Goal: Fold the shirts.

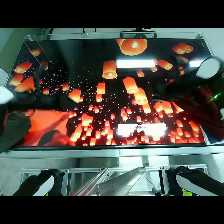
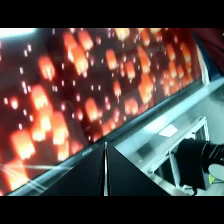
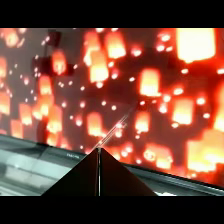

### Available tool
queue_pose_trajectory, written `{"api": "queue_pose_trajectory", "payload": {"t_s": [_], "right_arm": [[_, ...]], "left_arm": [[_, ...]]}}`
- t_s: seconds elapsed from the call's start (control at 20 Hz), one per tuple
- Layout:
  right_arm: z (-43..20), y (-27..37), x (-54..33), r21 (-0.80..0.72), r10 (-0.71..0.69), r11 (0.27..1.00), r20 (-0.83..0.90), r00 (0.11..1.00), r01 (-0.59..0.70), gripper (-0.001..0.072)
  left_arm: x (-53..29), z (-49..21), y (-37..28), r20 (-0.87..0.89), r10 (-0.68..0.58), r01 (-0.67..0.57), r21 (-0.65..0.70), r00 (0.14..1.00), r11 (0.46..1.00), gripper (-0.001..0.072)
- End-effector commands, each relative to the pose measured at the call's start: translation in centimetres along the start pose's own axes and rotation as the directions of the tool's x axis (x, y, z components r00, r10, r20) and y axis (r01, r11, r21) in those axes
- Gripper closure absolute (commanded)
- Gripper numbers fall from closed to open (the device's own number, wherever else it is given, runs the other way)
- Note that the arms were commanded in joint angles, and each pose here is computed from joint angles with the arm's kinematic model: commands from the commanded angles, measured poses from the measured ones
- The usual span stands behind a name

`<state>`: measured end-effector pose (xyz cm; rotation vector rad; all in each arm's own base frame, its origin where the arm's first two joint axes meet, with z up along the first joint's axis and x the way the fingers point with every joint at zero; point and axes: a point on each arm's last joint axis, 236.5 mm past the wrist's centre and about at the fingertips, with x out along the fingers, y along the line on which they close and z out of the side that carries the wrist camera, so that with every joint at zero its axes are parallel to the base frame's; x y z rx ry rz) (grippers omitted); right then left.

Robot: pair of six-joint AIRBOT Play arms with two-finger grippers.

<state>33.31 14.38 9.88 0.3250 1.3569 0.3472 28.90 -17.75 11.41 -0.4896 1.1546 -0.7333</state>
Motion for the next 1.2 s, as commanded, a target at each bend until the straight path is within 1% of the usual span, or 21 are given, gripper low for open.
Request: {"api": "queue_pose_trajectory", "payload": {"t_s": [0.0, 0.15, 0.45, 1.15], "right_arm": [[-3.1, 1.3, 2.4, -0.043, 0.029, 0.999, 0.012, 0.999, -0.029, 0.0696], [-4.3, 0.2, 3.2, -0.034, 0.027, 0.999, 0.044, 0.999, -0.026, 0.0696], [-4.8, 0.1, 3.4, -0.044, 0.028, 0.999, 0.033, 0.999, -0.027, 0.0695], [-4.8, 0.1, 3.4, -0.044, 0.028, 0.999, 0.034, 0.999, -0.027, 0.0695]], "left_arm": [[1.6, -5.4, 1.5, -0.009, 0.012, -0.012, -0.049, 1.000, 0.999, 0.0702], [1.1, -5.9, 1.3, 0.054, 0.024, -0.023, -0.028, 0.998, 0.999, 0.0702], [0.5, -5.9, 0.7, 0.092, 0.022, -0.022, -0.004, 0.996, 1.000, 0.0701], [0.5, -6.1, 0.7, 0.084, 0.021, -0.021, -0.004, 0.996, 1.000, 0.0701]]}}
